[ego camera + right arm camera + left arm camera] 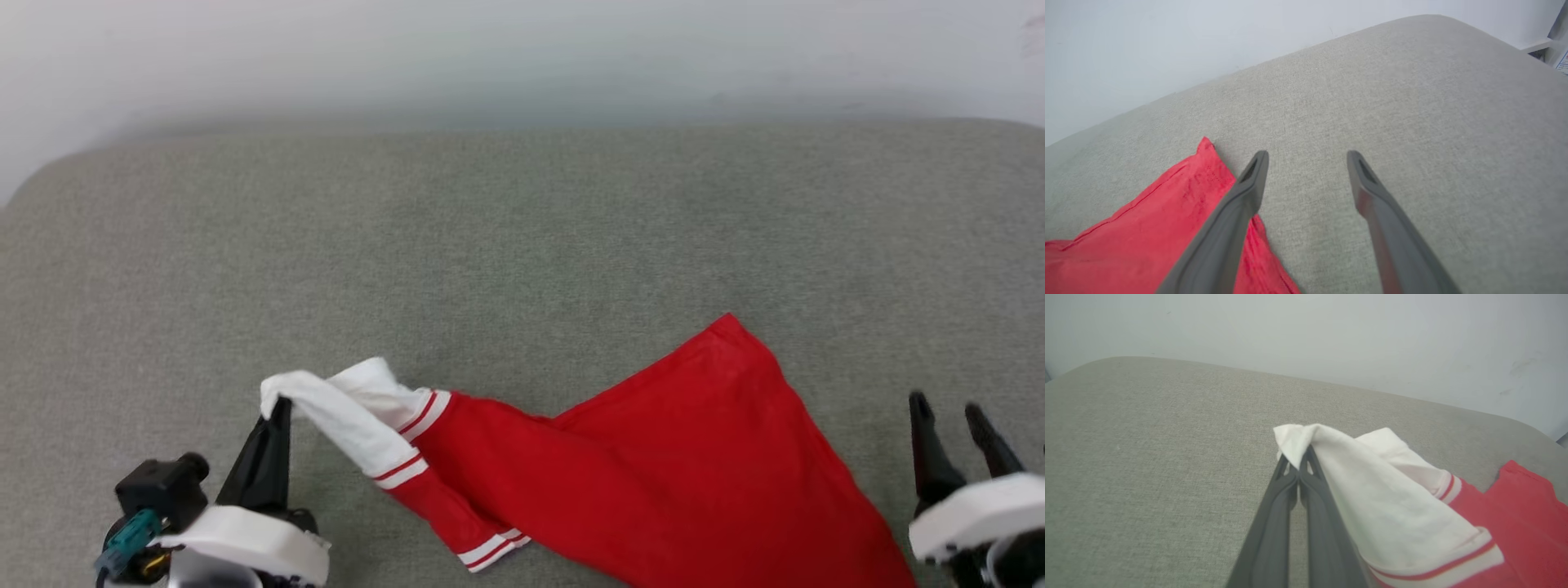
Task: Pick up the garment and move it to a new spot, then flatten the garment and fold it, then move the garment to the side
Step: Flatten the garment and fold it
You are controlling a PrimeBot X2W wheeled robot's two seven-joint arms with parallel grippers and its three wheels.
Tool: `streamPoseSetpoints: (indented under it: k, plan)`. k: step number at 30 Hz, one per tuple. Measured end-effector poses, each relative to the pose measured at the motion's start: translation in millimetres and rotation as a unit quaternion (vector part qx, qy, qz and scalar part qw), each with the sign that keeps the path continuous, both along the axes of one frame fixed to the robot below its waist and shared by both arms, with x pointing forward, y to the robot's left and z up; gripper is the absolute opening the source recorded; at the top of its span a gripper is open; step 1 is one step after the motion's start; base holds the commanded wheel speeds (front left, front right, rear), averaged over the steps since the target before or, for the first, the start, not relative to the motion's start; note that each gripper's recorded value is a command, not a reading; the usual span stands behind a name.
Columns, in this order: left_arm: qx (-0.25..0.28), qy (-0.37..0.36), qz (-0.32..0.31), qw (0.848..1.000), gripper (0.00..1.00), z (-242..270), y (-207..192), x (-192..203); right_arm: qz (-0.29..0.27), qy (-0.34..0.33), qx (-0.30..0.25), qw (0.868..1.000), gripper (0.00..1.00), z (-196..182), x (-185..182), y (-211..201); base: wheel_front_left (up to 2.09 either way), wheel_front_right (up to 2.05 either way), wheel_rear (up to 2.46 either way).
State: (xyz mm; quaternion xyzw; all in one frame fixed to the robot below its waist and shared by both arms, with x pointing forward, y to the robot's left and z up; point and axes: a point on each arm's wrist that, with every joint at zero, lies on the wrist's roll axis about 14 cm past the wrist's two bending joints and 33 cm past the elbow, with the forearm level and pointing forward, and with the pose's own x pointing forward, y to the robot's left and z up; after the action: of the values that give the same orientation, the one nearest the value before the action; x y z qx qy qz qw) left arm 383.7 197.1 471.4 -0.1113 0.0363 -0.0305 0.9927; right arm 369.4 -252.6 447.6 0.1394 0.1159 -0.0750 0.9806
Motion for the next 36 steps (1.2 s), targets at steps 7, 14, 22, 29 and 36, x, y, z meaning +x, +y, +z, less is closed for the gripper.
streamPoseSetpoints:
  k: [7, 14, 22, 29, 36]
  plan:
    - [-0.010, -0.013, 0.002, 1.000, 0.00, 2.7, -2.1, 15.4, 0.100, 0.068, -0.010, 0.993, 1.00, -10.9, 70.6, 33.0, 0.00, 0.00, 0.00]
    - [-0.011, -0.011, 0.012, 1.000, 0.00, -5.6, 3.6, 24.8, 0.231, 0.243, -0.044, 0.941, 1.00, -35.3, 103.4, 75.0, 0.00, 0.00, 0.00]
    - [-0.018, 0.000, 0.021, 1.000, 0.00, -19.7, 6.5, 32.5, 0.315, 0.376, -0.090, 0.867, 1.00, -75.5, 97.0, 104.3, 0.00, 0.00, 0.00]
    - [-0.020, 0.014, 0.031, 0.999, 0.00, -30.5, 12.2, 33.4, 0.329, 0.444, -0.087, 0.829, 0.00, -98.8, 90.1, 103.7, 0.00, 0.00, 0.00]
    - [-0.008, -0.008, 0.036, 0.999, 0.00, -15.8, 23.6, 43.0, 0.319, 0.369, -0.077, 0.870, 0.00, -76.9, 108.9, 108.1, 0.00, 0.00, 0.00]
